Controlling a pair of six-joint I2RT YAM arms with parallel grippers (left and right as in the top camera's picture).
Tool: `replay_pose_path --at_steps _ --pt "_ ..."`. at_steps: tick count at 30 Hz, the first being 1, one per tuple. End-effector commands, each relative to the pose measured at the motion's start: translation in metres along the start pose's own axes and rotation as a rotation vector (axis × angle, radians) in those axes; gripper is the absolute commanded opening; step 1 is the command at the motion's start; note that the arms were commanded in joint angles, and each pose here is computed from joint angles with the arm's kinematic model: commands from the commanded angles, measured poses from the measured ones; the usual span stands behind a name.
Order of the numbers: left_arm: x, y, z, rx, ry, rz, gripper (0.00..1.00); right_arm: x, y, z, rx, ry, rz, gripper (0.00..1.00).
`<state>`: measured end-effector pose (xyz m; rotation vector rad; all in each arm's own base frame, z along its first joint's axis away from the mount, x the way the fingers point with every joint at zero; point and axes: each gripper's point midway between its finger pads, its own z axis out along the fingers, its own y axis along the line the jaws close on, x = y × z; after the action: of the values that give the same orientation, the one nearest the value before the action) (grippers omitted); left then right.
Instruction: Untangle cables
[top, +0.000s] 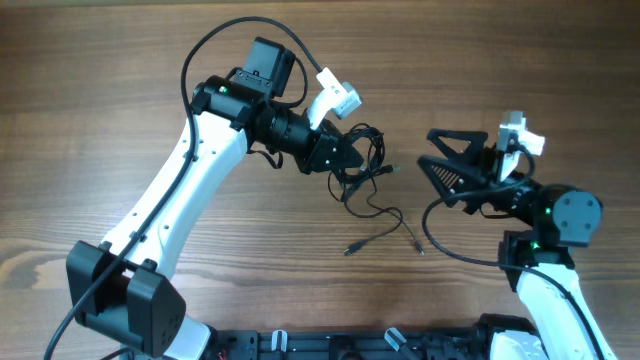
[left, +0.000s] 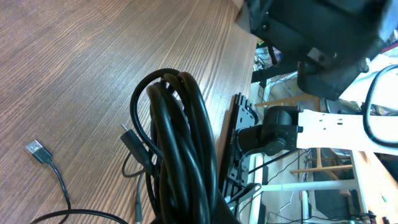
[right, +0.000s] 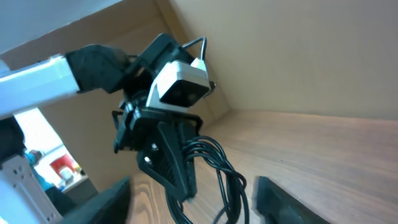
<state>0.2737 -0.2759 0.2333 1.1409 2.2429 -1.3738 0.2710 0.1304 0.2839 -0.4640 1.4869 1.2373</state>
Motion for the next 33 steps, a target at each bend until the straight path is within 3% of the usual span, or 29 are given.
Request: replay_pose_path --at_steps 1,4,9,12,14,17,18,19,21,22,24,25,27,30,31,33 --pt "-0.006 -0.009 -0.007 0.004 -0.02 -0.163 0.04 -0.002 -0.006 0.01 0.041 -0.011 -0.167 0.74" --pt "0.001 -0.006 -0.012 0.0 -0.009 -0.315 0.04 -0.005 -0.04 0.015 0.217 0.0 -0.214 0.77" --pt "0.026 0.018 -0.018 -0.16 0.07 -0.382 0.04 0.01 -0.046 0.039 0.398 0.342 -0.331 0.71" --pt "0.041 0.017 -0.02 -0.184 0.128 -0.369 0.04 0.033 -0.02 0.048 0.314 0.45 -0.333 0.65" --pt "0.052 0.004 -0.018 -0.126 0.185 -0.261 0.04 0.048 0.004 0.051 0.168 0.488 -0.32 0.54" --pt "0.058 -0.002 -0.018 -0.105 0.212 -0.231 0.04 0.062 0.011 0.046 0.124 0.536 -0.279 0.54" --pt "0.056 -0.004 -0.017 -0.087 0.203 -0.189 0.04 0.064 0.011 0.045 0.134 0.539 -0.239 0.56" --pt "0.048 -0.009 -0.015 -0.043 0.171 -0.116 0.04 0.062 0.011 0.046 0.17 0.52 -0.108 0.49" --pt "0.036 -0.004 -0.013 -0.056 0.13 -0.056 0.04 0.062 0.012 0.046 0.22 0.501 0.091 0.47" --pt "0.031 -0.001 -0.013 -0.064 0.113 -0.029 0.04 0.062 0.012 0.046 0.219 0.501 0.097 0.48" --pt "0.023 0.003 -0.012 -0.076 0.085 0.012 0.04 0.057 0.009 0.048 0.246 0.474 0.145 0.63" --pt "0.022 0.004 -0.012 -0.077 0.082 0.014 0.04 0.055 0.006 0.05 0.287 0.445 0.262 0.63" --pt "0.022 0.003 -0.012 -0.076 0.083 0.015 0.04 0.052 -0.001 0.056 0.356 0.382 0.574 0.54" --pt "0.02 -0.003 -0.003 -0.063 0.091 0.049 0.04 0.07 -0.024 0.064 0.465 0.346 0.959 0.28" --pt "0.019 -0.005 0.0 -0.058 0.094 0.061 0.04 0.078 -0.031 0.065 0.484 0.358 1.005 0.22" --pt "0.02 -0.007 0.003 -0.06 0.104 0.071 0.04 0.089 -0.043 0.07 0.494 0.374 1.034 0.2"
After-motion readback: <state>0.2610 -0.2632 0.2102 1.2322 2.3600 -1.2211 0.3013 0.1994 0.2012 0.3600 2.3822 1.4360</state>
